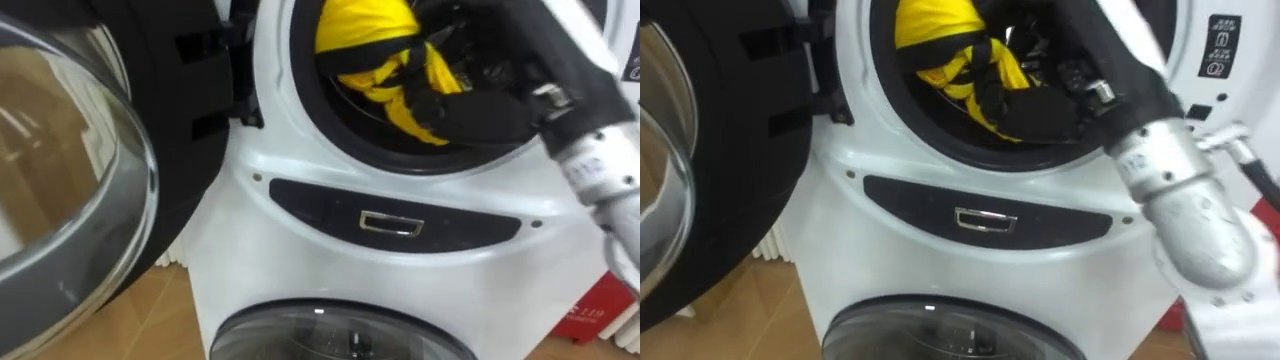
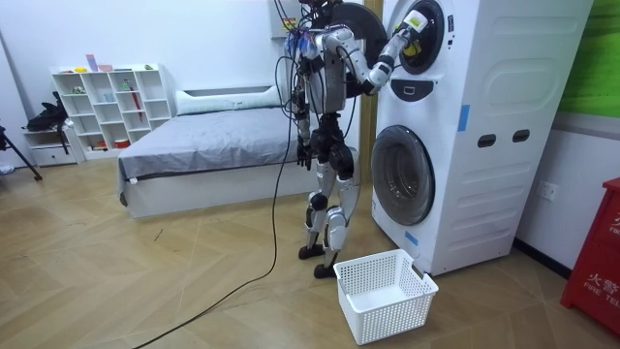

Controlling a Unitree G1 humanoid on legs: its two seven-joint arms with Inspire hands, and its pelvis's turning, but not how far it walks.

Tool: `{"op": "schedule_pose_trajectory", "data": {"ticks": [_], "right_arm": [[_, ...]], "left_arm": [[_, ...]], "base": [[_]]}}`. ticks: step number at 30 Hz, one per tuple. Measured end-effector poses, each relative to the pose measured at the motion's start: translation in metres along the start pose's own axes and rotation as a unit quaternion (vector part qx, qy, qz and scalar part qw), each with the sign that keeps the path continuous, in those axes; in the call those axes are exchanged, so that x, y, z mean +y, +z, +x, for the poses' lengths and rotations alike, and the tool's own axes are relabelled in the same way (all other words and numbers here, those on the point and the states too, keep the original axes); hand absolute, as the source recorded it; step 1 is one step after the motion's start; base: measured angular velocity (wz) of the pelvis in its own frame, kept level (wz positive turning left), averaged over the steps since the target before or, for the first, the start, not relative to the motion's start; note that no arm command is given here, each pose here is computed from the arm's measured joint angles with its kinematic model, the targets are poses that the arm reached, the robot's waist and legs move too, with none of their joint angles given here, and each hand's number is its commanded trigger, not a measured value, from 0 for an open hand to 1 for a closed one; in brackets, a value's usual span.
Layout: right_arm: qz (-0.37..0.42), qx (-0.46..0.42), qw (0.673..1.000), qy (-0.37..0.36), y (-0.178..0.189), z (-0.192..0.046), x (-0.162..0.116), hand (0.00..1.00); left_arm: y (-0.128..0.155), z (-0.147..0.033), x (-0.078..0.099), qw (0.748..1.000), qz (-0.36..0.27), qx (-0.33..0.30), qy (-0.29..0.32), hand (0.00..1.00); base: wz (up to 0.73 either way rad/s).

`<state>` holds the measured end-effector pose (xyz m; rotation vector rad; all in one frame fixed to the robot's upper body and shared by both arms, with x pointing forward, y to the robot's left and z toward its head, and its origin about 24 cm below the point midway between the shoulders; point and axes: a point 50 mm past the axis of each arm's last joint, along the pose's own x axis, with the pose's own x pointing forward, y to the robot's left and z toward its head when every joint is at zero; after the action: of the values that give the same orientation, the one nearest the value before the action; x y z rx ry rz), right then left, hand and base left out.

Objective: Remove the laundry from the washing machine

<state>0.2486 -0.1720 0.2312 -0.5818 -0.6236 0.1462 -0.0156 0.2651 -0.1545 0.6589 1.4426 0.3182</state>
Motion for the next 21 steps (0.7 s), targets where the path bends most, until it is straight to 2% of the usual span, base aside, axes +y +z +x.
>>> {"op": "schedule_pose_trajectory", "data": {"ticks": [13,18,21], "right_arm": [[0.030,-0.040,0.995,-0.084,0.008,-0.020,-0.035,1.00],[-0.005,-0.029,0.989,-0.146,0.007,-0.040,-0.062,1.00],[-0.002,-0.002,0.986,-0.165,-0.001,-0.055,-0.068,1.00]], "left_arm": [[-0.008,-0.002,0.001,0.999,-0.038,-0.006,0.021,0.00],[-0.025,-0.005,0.002,0.998,-0.050,0.015,0.025,0.00],[-0.031,-0.006,0.003,0.998,-0.056,0.025,0.028,0.00]], "base": [[0.00],[-0.01],[-0.29]]}}
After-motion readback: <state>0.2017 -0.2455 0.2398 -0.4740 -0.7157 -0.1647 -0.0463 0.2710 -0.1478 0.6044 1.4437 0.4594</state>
